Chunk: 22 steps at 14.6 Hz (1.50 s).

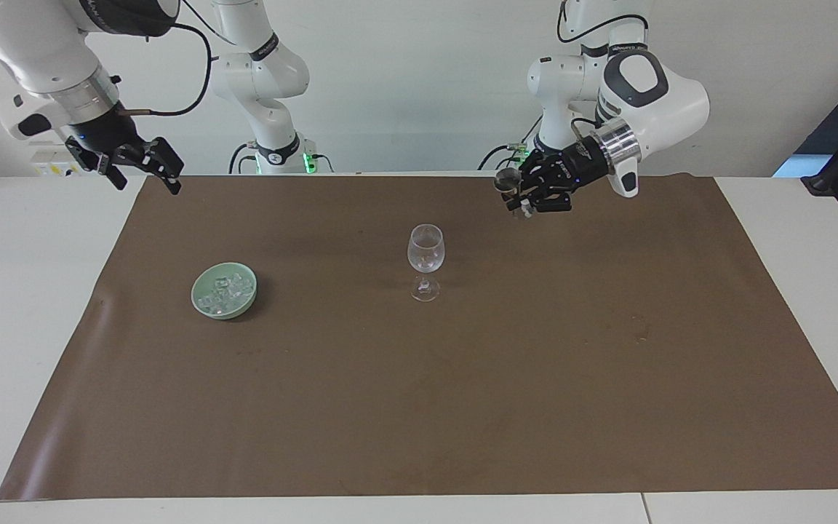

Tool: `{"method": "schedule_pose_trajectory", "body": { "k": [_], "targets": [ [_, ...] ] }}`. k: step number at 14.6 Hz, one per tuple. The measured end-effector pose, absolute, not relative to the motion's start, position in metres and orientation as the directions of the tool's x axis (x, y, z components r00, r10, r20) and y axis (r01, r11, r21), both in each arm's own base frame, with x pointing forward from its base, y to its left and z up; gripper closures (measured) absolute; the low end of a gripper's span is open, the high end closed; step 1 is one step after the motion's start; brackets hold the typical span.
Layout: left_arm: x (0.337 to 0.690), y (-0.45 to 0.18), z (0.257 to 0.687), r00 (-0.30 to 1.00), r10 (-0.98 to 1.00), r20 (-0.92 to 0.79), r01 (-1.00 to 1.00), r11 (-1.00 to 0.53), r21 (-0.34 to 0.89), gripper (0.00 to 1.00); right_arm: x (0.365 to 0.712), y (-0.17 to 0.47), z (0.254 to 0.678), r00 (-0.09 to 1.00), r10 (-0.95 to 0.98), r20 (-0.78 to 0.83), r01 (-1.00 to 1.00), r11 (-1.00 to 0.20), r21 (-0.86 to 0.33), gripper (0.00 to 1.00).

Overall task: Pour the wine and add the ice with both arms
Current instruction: 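Carry the silver cup with the left gripper to the clear glass, then tilt the silver cup over the glass with the left gripper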

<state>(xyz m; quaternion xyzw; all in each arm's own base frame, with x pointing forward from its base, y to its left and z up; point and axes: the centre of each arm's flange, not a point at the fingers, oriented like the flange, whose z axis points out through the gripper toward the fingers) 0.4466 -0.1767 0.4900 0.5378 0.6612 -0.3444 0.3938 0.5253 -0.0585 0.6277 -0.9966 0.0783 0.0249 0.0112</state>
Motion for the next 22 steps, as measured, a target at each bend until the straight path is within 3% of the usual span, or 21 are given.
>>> {"method": "schedule_pose_trajectory", "body": {
  "k": [9,15,22],
  "targets": [
    [0.433,-0.241,0.463,-0.035,0.632,-0.774,0.990,0.131,0.061,0.78,0.525,-0.059,0.628,0.987,-0.155,-0.051,-0.157,-0.987,-0.018,0.00],
    [0.454,-0.268,0.454,-0.031,0.708,-0.706,0.986,0.137,0.095,0.78,0.525,-0.059,0.628,0.987,-0.155,-0.051,-0.157,-0.987,-0.018,0.00],
    [0.445,-0.302,0.454,0.083,0.806,-0.587,0.989,0.008,0.151,0.78,0.525,-0.059,0.628,0.987,-0.155,-0.051,-0.157,-0.987,-0.018,0.00]
  ]
}}
